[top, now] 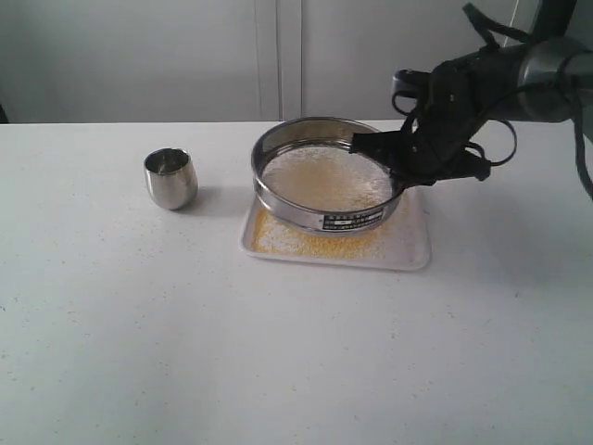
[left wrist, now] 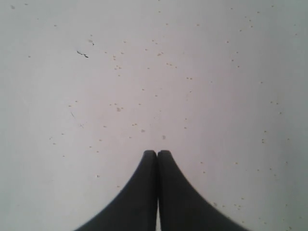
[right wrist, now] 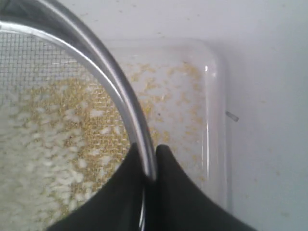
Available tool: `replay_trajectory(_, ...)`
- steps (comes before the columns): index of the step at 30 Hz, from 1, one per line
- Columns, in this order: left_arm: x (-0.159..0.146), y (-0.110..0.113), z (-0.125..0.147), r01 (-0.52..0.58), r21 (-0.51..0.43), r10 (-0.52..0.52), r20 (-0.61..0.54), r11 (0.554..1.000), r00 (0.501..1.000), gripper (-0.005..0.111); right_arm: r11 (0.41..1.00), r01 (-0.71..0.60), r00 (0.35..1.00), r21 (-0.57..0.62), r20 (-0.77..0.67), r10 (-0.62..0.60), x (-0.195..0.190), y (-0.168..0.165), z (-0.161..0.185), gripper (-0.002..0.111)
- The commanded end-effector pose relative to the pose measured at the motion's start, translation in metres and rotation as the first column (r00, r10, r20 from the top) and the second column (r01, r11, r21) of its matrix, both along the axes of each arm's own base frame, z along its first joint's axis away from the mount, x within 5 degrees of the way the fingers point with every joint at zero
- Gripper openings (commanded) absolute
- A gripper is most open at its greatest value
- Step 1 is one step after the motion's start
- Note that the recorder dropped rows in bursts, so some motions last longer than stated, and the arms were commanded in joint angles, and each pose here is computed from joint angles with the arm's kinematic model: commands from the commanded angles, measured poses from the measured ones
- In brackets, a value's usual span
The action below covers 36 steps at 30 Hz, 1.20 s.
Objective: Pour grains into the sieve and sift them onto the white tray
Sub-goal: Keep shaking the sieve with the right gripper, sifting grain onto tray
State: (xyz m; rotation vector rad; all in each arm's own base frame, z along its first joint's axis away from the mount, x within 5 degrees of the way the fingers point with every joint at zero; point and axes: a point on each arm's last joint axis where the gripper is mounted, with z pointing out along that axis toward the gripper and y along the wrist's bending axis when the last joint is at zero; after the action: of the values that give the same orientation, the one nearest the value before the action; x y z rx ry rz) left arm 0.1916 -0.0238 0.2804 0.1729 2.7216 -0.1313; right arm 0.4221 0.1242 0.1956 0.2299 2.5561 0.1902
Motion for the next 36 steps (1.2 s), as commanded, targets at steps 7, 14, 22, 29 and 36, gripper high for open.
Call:
replay_trajectory(7,-0.002,0.000,0.000,-0.001,-0.009,0.001,-0.005,1.000,1.000,0.000,0.996,-0.025,0.997,0.090,0.070,0.018,0.002,0.008,0.009,0.000)
replay_trajectory(14,-0.002,0.000,0.000,-0.001,-0.009,0.001,-0.005,1.000,1.000,0.000,0.995,0.098,0.993,0.016,-0.063,-0.097,0.001,-0.034,-0.001,0.000)
replay_trajectory(22,-0.002,0.000,0.000,-0.001,-0.009,0.001,-0.005,1.000,1.000,0.000,0.999,-0.029,0.999,0.025,0.031,0.028,-0.002,0.004,-0.005,0.000)
replay_trajectory(29,-0.002,0.000,0.000,-0.001,-0.009,0.001,-0.005,1.000,1.000,0.000,0.998,-0.046,0.998,0.040,0.051,0.044,-0.003,0.008,-0.004,0.000)
replay_trajectory(36,-0.002,0.000,0.000,-0.001,-0.009,0.001,-0.005,1.000,1.000,0.000,0.994,0.015,0.998,0.111,0.057,-0.021,-0.002,0.010,-0.002,0.000)
